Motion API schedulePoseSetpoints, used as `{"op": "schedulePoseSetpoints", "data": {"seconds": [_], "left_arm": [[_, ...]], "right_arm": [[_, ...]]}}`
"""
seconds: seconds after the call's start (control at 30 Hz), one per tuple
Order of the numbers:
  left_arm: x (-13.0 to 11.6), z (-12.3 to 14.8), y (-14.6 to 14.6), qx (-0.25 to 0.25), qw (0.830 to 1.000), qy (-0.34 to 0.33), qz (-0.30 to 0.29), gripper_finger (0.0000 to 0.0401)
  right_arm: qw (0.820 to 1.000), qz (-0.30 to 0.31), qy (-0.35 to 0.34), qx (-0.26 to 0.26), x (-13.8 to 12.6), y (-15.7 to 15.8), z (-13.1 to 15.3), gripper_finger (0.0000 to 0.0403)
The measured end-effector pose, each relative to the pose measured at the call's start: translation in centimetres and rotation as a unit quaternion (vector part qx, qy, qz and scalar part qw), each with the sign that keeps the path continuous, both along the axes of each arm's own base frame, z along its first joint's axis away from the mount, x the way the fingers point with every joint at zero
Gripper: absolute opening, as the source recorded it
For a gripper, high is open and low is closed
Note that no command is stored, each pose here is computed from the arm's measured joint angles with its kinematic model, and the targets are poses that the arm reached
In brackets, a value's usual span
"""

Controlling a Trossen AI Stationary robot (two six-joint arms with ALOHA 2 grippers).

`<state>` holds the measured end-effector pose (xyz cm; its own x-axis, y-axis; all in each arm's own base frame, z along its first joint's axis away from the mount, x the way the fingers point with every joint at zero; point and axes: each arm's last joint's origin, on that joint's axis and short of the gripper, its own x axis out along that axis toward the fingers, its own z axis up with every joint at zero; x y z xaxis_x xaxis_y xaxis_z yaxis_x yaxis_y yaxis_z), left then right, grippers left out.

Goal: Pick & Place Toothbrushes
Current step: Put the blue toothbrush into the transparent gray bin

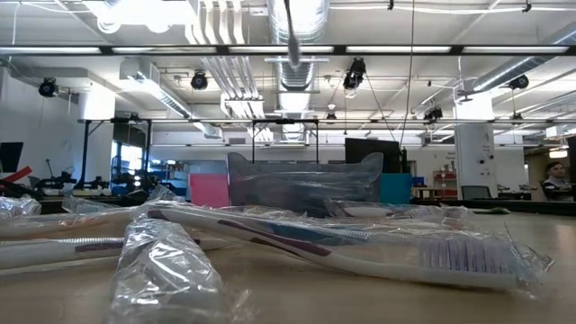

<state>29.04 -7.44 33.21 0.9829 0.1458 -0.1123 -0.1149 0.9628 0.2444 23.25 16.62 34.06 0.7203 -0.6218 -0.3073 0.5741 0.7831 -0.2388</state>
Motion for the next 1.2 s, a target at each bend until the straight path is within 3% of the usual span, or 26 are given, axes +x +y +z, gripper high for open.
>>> {"op": "schedulePoseSetpoints", "data": {"seconds": [0.2,0.43,0.7,1.07,1.2], "left_arm": [[-0.3,3.0,1.9,-0.023,0.994,0.094,0.055,0.0031],[1.9,4.0,4.3,-0.014,0.974,0.199,0.108,0.0031],[6.2,1.0,4.8,0.038,0.939,0.323,0.112,0.0031],[11.7,-3.5,3.7,0.076,0.905,0.407,0.096,0.0035],[12.5,-4.1,3.1,0.101,0.882,0.448,0.107,0.0033]], "right_arm": [[0.99,-0.096,0.06,0.078,-1.5,-4.1,-0.3,0.0142],[0.975,-0.15,0.136,0.097,-1.5,-7.0,-0.3,0.0182],[0.968,-0.158,0.158,0.11,-2.4,-9.6,1.1,0.0205],[0.97,-0.161,0.117,0.136,-5.2,-12.0,3.5,0.0209],[0.971,-0.158,0.105,0.145,-6.0,-12.3,4.0,0.0201]]}}
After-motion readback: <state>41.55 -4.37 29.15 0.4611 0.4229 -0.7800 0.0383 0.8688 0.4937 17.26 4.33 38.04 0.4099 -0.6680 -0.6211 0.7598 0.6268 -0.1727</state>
